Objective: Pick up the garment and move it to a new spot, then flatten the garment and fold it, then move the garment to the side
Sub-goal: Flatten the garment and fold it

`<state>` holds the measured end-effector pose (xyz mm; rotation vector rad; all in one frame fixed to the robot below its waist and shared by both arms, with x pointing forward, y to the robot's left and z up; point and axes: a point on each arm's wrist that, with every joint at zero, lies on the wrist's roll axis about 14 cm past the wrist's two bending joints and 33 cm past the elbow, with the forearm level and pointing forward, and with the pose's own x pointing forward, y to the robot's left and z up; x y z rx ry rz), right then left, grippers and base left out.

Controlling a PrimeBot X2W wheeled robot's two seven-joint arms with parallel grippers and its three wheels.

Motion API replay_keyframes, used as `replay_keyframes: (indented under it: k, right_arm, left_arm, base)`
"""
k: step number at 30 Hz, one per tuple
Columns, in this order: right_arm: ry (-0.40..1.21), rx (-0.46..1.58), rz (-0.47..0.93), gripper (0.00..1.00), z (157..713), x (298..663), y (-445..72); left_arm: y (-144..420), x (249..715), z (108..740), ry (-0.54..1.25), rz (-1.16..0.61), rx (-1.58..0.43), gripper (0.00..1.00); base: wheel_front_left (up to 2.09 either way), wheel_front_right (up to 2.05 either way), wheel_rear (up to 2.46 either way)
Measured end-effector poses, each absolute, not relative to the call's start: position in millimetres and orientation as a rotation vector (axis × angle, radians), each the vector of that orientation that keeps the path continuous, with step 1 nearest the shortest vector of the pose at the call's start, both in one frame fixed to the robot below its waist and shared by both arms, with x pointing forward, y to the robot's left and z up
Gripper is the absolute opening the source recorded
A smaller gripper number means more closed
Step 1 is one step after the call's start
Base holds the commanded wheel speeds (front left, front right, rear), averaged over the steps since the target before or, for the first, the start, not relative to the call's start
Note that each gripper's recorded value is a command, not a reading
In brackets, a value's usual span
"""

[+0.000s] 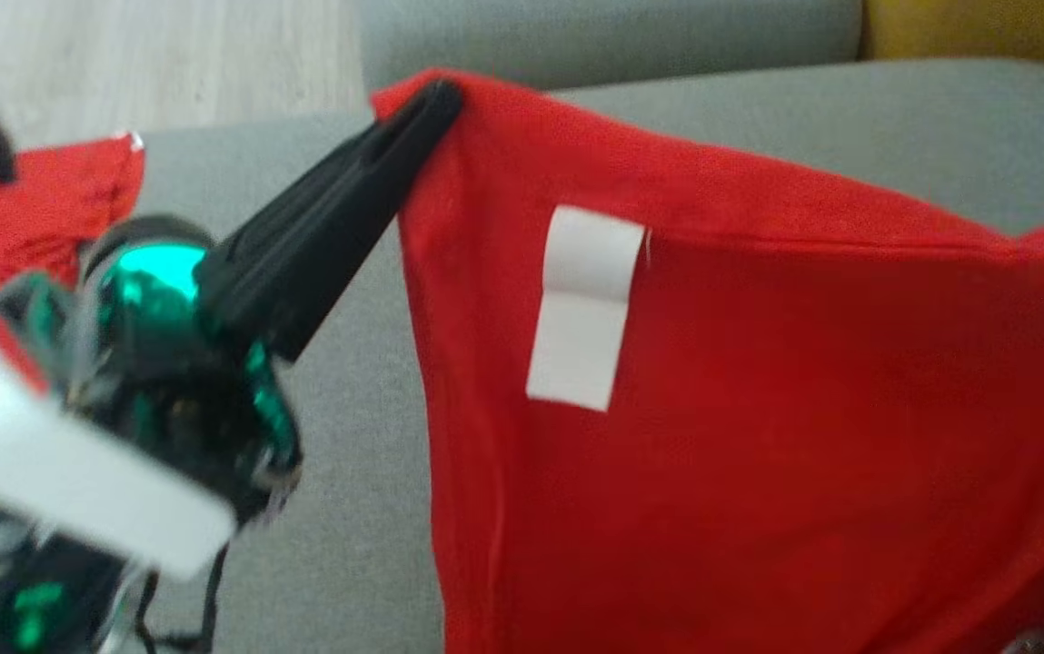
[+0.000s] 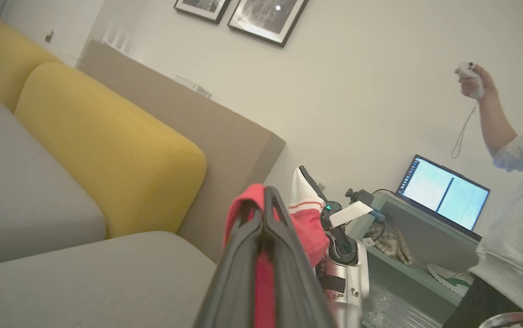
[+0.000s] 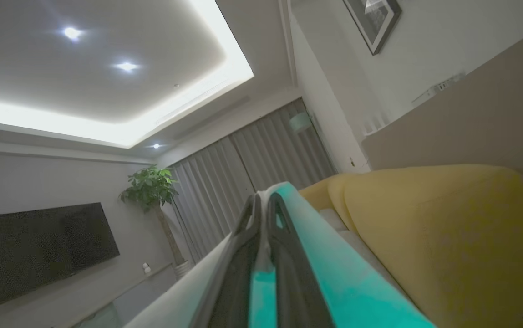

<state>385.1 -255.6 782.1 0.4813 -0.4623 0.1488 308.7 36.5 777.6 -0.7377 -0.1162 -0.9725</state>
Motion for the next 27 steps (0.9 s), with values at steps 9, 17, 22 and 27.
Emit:
replay_keyframes:
  k: [9, 17, 22, 27]
  right_arm:
    - [-0.169, 0.412, 0.124, 0.0, 714, 523, -219]
    - [-0.266, 0.288, 0.047, 0.0, 734, 646, -203]
    - [-0.357, 0.302, 0.027, 0.0, 733, 694, -201]
    - [-0.277, 0.354, 0.014, 0.0, 661, 725, -198]
  left_arm:
    - [48, 465, 710, 0.04, -0.717, -0.565, 0.0]
    - [64, 617, 685, -0.051, -0.491, -0.334, 0.0]
    - [77, 674, 684, -0.215, -0.383, -0.28, 0.0]
    - [85, 707, 626, -0.195, -0.337, -0.281, 0.0]
  base:
    - [0.0, 0.0, 0.0]
    - [0.0, 0.0, 0.0]
    - [0.0, 0.0, 0.0]
    - [0.0, 0.0, 0.0]
